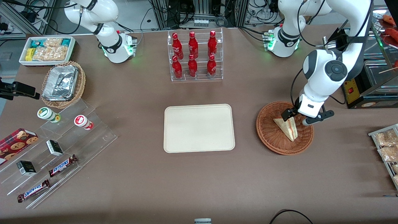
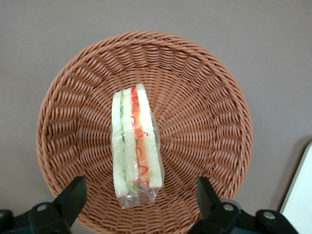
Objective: Place sandwich from basket to tray
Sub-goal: 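Lower the left gripper and close it on the sandwich's wrapped tip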
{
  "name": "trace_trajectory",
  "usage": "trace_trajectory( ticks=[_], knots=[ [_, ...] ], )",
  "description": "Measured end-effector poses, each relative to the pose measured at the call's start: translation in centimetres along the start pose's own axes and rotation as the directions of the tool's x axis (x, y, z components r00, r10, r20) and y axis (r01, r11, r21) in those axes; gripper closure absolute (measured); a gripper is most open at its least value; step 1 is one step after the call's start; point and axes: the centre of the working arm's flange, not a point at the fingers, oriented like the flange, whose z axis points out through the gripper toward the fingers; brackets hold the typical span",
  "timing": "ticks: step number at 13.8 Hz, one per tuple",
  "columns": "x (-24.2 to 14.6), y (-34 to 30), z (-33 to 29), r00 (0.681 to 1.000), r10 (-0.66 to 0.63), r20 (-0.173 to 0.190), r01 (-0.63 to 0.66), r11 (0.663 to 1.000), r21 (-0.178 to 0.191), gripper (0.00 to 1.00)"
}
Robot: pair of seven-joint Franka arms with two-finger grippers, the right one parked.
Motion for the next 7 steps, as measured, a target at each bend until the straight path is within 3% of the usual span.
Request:
trace_trajectory(
  ticks=[3, 7],
  knots=[
    [-0.2, -0.1, 0.9, 0.971, -0.24, 0.006, 0.24, 0.971, 0.007, 0.0],
    [-0.5, -0.2, 3.2, 0.952, -0.304, 0.03, 0.303, 0.952, 0.039, 0.0]
  ],
)
